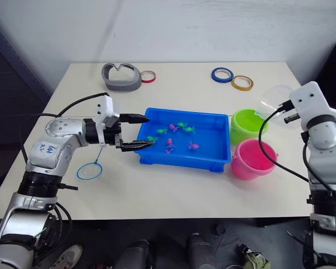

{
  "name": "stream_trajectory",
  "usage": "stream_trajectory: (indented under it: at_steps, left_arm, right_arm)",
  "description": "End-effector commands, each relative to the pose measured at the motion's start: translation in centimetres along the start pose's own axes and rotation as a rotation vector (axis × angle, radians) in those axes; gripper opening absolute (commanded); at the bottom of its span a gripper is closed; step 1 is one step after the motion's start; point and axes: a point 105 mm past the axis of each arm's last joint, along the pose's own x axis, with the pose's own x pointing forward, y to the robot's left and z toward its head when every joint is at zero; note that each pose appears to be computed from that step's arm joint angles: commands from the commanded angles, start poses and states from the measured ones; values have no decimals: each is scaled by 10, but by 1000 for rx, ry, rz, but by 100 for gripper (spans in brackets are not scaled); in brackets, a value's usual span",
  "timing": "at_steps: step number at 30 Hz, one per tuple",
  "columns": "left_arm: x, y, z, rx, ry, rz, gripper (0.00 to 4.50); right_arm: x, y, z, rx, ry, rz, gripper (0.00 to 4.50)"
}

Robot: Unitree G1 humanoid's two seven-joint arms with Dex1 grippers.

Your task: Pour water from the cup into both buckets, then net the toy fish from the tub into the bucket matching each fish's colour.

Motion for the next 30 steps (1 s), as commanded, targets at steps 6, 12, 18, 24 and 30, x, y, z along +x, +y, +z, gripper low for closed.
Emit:
stream_trajectory:
  at_steps: [6, 12, 18, 24, 30]
  left_arm:
    - [-5, 4, 18, 69, -27, 6, 450]
    - [-2, 2, 20, 77, -29, -6, 450]
    - [0, 0, 19, 76, -30, -11, 450]
    - [2, -3, 18, 70, -32, -18, 450]
    - [2, -4, 18, 70, -32, -21, 450]
  right_arm:
    - [12, -9, 26, -177, -112, -84, 4]
    - [13, -12, 35, -301, -162, -113, 4]
    - [13, -11, 45, -410, -208, -140, 4]
    - [13, 2, 56, -499, -255, -142, 4]
    - [12, 11, 64, -589, -291, -148, 4]
